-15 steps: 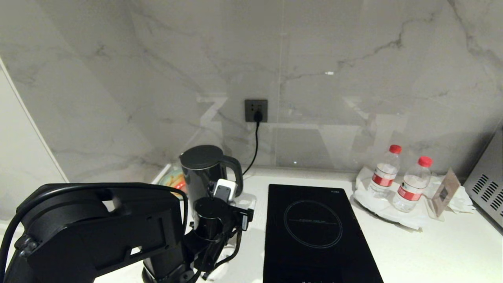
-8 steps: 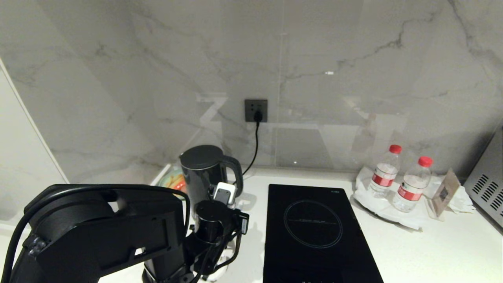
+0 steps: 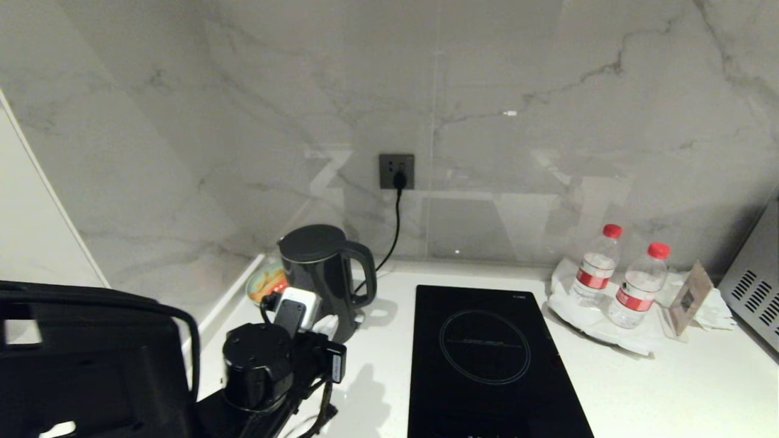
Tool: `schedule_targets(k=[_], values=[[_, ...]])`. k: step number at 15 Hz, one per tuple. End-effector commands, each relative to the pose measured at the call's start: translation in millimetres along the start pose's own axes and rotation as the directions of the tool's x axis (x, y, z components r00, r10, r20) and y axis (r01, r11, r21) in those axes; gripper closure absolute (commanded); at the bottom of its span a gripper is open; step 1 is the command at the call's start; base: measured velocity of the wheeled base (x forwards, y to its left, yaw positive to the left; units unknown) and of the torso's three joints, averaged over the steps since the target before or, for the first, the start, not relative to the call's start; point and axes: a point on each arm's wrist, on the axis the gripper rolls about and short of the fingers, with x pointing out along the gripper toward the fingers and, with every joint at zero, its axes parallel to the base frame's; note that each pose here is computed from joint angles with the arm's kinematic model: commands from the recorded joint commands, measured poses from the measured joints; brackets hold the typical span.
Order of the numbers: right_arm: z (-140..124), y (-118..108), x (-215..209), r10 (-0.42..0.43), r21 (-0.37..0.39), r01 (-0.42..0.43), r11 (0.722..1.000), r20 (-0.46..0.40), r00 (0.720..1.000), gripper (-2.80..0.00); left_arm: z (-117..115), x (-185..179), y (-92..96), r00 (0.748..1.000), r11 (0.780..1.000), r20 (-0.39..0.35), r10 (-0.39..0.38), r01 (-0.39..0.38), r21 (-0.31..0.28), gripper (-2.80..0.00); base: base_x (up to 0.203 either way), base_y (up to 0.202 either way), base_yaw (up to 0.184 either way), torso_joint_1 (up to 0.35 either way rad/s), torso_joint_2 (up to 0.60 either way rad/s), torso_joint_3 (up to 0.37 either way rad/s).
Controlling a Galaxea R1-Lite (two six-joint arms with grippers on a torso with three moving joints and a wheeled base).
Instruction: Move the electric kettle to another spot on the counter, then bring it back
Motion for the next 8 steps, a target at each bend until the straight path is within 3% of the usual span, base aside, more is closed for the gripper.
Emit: schedule_targets(k=[1, 3, 6, 8], values=[[0, 0, 0, 0.0, -0.001, 0.0, 1.0, 0.0, 1.0, 0.0, 40, -42, 13.6, 0.99, 0.998, 0.14, -0.005, 0.014, -0.06, 0.0, 0.0, 0.0, 0.0, 0.0, 0.0, 0.0], [0, 0, 0, 0.0, -0.001, 0.0, 1.0, 0.0, 1.0, 0.0, 67, -68, 24.2, 0.969, 0.994, 0.246, 0.006, 0.021, -0.106, 0.0, 0.0, 0.0, 0.0, 0.0, 0.0, 0.0], [0, 0, 0, 0.0, -0.001, 0.0, 1.0, 0.0, 1.0, 0.0, 102, -115, 43.3, 0.941, 0.989, 0.338, 0.026, 0.025, -0.145, 0.0, 0.0, 0.0, 0.0, 0.0, 0.0, 0.0], [0, 0, 0, 0.0, 0.001, 0.0, 1.0, 0.0, 1.0, 0.0, 109, -146, 59.9, 0.961, 0.994, 0.271, 0.052, -0.025, -0.102, 0.0, 0.0, 0.0, 0.0, 0.0, 0.0, 0.0]])
